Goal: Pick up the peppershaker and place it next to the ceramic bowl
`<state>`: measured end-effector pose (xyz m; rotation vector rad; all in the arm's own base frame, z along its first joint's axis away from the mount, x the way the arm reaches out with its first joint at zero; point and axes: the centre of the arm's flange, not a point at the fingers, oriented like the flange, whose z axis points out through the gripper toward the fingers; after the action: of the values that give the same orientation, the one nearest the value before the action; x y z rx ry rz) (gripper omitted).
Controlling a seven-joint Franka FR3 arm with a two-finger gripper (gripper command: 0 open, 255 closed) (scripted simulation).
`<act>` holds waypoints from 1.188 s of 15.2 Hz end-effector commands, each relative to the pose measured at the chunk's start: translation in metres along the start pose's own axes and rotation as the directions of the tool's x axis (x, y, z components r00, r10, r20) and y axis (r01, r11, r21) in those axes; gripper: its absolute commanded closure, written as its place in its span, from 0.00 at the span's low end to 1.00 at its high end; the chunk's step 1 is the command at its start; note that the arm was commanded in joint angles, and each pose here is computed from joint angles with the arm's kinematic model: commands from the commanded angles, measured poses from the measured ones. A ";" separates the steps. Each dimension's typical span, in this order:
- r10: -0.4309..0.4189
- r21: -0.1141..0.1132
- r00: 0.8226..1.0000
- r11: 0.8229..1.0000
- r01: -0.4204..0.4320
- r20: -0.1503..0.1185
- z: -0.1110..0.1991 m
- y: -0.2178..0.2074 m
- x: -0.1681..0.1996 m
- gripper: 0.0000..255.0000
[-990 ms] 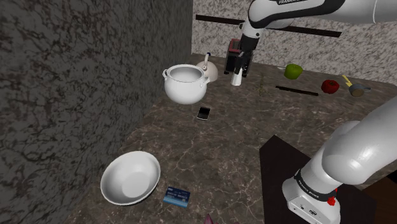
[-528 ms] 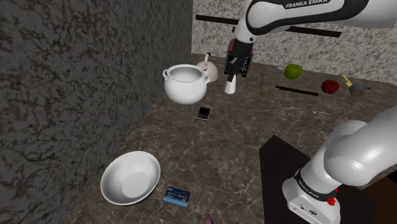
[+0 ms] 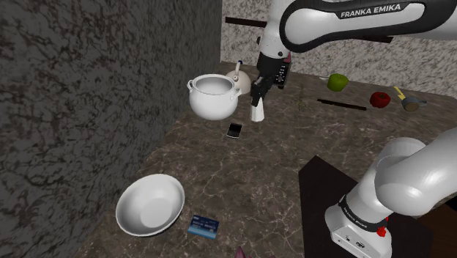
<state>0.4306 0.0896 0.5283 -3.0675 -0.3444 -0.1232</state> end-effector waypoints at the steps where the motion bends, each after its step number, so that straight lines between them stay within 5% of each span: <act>1: 0.001 0.000 1.000 1.000 -0.001 0.000 0.001 -0.028 -0.002 1.00; 18: 0.001 0.000 1.000 1.000 -0.001 0.000 0.007 -0.251 -0.025 1.00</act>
<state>0.3556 0.3151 0.5307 -3.0681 -0.3448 -0.1236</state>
